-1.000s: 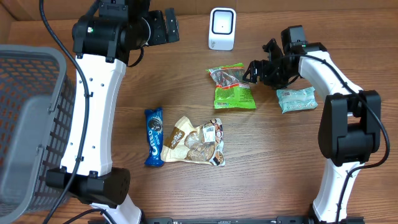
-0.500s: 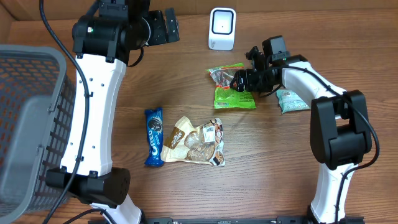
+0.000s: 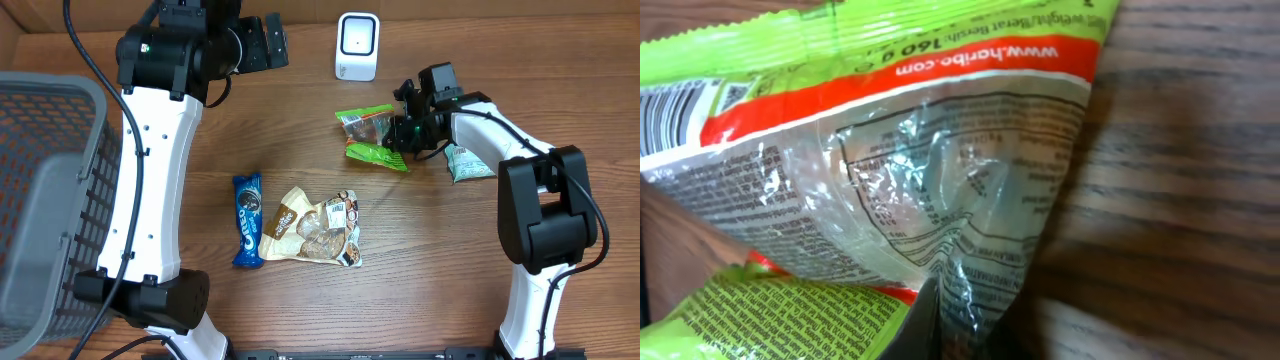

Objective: Scan the item barcode
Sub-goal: 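Lower the right gripper onto the green Haribo bag and grasp it, then lift the Haribo bag up to the white scanner face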

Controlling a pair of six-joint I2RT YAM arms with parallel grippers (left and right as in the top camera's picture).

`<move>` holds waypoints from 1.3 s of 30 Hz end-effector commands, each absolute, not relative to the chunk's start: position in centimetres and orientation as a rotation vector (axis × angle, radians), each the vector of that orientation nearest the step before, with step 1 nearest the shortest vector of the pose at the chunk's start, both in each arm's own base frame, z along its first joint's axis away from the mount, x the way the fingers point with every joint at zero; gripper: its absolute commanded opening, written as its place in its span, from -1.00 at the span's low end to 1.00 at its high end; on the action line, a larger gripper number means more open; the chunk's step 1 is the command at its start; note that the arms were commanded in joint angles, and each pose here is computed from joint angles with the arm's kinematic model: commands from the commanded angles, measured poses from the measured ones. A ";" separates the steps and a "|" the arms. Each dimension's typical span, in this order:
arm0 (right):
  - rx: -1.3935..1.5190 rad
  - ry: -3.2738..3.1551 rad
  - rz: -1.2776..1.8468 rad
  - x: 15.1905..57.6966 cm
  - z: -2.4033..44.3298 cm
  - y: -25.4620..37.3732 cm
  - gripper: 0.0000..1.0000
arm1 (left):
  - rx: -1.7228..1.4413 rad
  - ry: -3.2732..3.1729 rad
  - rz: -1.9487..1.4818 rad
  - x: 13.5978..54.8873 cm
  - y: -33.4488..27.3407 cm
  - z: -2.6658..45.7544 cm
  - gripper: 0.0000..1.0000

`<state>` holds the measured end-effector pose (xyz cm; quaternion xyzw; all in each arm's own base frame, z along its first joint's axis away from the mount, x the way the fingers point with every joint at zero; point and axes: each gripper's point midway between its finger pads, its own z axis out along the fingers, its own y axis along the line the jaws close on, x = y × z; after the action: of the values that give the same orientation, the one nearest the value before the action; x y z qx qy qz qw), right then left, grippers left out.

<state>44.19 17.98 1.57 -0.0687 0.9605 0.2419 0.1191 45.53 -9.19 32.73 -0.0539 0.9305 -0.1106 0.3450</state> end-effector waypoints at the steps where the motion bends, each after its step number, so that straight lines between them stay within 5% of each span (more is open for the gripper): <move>1: -0.182 2.754 0.483 46.4 4.3 17.1 -0.93 | -0.143 2.370 -0.308 45.1 -9.3 34.6 1.00; 15: -0.279 2.245 -0.494 51.6 14.9 16.0 -0.93 | -0.143 2.370 -0.308 45.1 -9.3 34.6 1.00; 27: -0.577 1.730 -0.932 56.9 26.3 15.8 -0.93 | -0.143 2.370 -0.308 45.1 -9.3 34.6 1.00; 39: -0.885 1.468 -1.018 61.4 25.4 16.1 -0.92 | -0.143 2.370 -0.307 45.1 -9.3 34.6 1.00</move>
<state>60.29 14.71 26.28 -0.3059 0.6577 -0.4059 0.5560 45.54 -9.21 32.74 -0.0537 0.9305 -0.1107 0.3451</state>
